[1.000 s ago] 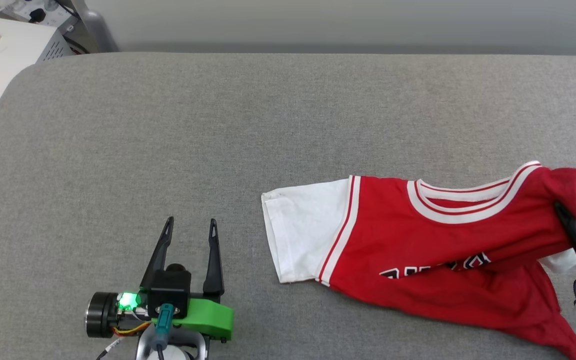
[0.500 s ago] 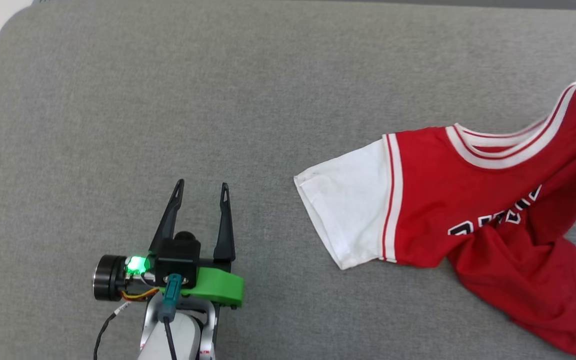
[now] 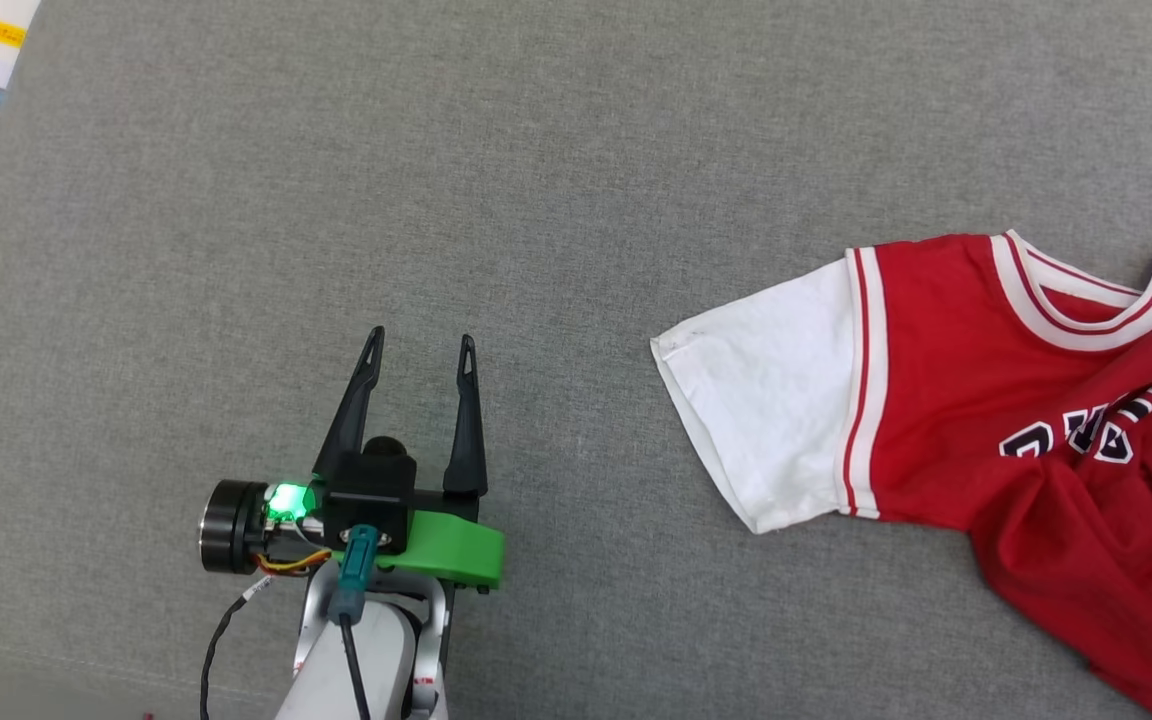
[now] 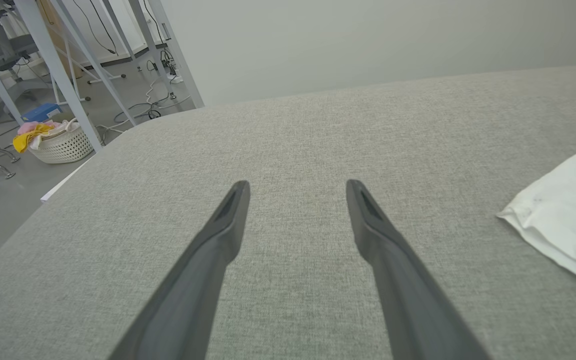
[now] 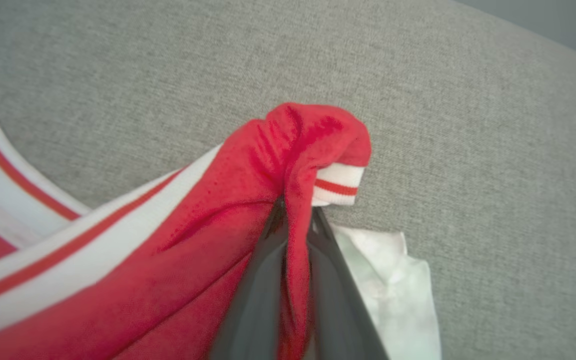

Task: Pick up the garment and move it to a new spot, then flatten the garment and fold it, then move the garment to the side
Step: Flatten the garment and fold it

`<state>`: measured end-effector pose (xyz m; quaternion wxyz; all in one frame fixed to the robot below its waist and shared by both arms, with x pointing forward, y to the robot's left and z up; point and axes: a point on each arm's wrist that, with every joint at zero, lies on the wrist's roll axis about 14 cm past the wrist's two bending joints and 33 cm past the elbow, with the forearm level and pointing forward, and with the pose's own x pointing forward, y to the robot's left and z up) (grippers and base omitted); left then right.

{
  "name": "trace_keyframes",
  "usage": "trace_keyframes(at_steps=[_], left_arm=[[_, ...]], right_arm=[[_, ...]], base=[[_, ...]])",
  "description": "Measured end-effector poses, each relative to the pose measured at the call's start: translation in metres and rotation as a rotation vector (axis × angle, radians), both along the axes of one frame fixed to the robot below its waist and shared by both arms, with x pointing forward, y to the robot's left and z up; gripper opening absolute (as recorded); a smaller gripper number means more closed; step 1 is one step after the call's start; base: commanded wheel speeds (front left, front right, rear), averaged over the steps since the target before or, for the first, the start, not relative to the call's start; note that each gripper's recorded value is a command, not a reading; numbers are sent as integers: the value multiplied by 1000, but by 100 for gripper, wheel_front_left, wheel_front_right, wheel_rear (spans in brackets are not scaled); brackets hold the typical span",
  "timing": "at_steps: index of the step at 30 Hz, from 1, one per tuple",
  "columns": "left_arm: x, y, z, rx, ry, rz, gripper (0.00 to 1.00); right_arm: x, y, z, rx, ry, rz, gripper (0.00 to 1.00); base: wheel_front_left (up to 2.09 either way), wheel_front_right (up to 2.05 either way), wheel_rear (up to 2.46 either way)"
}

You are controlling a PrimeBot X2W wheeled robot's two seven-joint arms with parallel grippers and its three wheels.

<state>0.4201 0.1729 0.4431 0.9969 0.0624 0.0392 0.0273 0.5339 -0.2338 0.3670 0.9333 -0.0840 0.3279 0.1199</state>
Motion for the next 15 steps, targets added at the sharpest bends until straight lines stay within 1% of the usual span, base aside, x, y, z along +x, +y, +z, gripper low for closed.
trace_keyframes(at_steps=[1, 2, 6, 9, 12, 15], left_arm=[[-1, 0, 2, 1, -4, 1, 100], [-1, 1, 3, 2, -8, 2, 100], [-6, 3, 11, 5, -26, 4, 100], [-13, 3, 16, 10, -35, 2, 100], [-16, 2, 23, 13, -55, -9, 100], [-18, 0, 33, 21, -82, -27, 100]], right_arm=[[2, 0, 5, 13, -35, -5, 60], [4, -1, 10, 24, -65, -14, 100], [7, -4, 40, 85, -233, -47, 100], [0, -11, 68, 90, -366, -55, 100], [-8, -17, 102, 100, -519, -72, 100], [-25, -10, 133, 125, -654, -83, 100]], base=[[0, 0, 0], [0, 0, 0], [0, 0, 0], [0, 0, 0], [0, 0, 0], [0, 0, 0]])
